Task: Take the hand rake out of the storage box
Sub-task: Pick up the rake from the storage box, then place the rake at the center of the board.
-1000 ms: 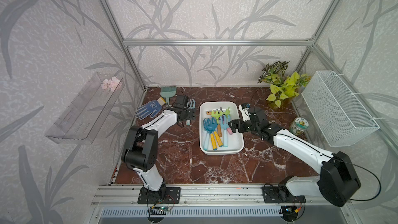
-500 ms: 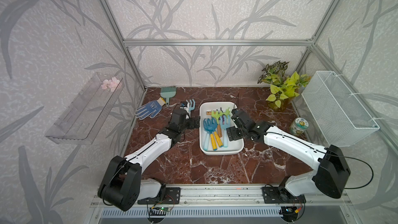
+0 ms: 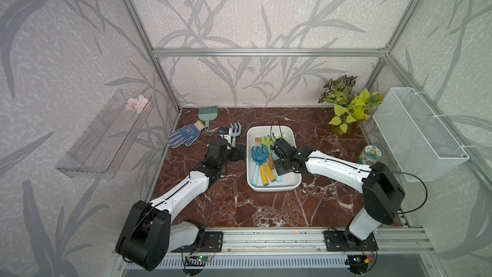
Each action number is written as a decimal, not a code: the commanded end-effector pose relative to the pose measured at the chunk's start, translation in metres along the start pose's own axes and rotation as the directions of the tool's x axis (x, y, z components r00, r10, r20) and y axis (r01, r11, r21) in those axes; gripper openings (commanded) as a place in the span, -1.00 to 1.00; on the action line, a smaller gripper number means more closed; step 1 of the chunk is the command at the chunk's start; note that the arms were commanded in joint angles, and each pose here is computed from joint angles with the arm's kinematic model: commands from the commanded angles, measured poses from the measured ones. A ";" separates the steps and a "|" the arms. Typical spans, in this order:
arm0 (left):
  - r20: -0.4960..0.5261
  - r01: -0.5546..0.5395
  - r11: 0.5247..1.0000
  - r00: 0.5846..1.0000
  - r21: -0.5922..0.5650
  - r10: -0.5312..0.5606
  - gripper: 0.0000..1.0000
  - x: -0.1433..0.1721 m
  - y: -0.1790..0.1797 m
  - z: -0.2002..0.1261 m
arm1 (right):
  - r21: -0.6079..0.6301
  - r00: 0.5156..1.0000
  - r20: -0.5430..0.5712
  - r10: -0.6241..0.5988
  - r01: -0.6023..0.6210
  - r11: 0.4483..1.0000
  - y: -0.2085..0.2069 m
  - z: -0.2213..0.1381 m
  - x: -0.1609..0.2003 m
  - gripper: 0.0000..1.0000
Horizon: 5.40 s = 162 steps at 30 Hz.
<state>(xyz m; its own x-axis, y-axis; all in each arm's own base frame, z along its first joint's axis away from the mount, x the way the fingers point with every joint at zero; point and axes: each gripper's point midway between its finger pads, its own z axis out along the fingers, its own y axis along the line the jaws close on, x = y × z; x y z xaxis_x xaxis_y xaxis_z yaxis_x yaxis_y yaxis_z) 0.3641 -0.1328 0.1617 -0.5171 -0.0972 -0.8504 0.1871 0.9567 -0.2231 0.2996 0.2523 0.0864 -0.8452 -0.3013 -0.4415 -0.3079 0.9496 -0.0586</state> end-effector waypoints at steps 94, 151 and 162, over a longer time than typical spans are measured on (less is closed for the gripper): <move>0.052 -0.032 0.997 0.998 0.075 0.028 0.98 -0.011 -0.013 -0.001 | -0.042 0.982 0.023 0.189 -0.187 0.981 -0.141 0.026 -0.091 -0.65; 0.027 0.003 0.994 1.000 0.110 -0.006 0.90 -0.014 -0.030 0.000 | -0.226 0.967 0.175 0.186 -0.144 0.963 -0.125 -0.016 -0.101 0.22; 0.095 0.042 0.992 0.994 0.117 -0.053 0.87 -0.017 -0.021 -0.010 | -0.336 0.982 0.187 -0.031 0.093 0.937 -0.019 -0.066 -0.054 0.20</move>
<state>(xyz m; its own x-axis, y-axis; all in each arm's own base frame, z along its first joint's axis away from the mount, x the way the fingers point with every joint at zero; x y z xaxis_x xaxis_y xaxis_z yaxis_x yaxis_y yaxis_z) 0.3612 -0.1542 0.1706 -0.4958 -0.1292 -0.8588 0.2656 0.9189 -0.2916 0.3410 0.2422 0.1770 -0.7282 -0.2761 -0.6273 -0.5034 0.8365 0.2162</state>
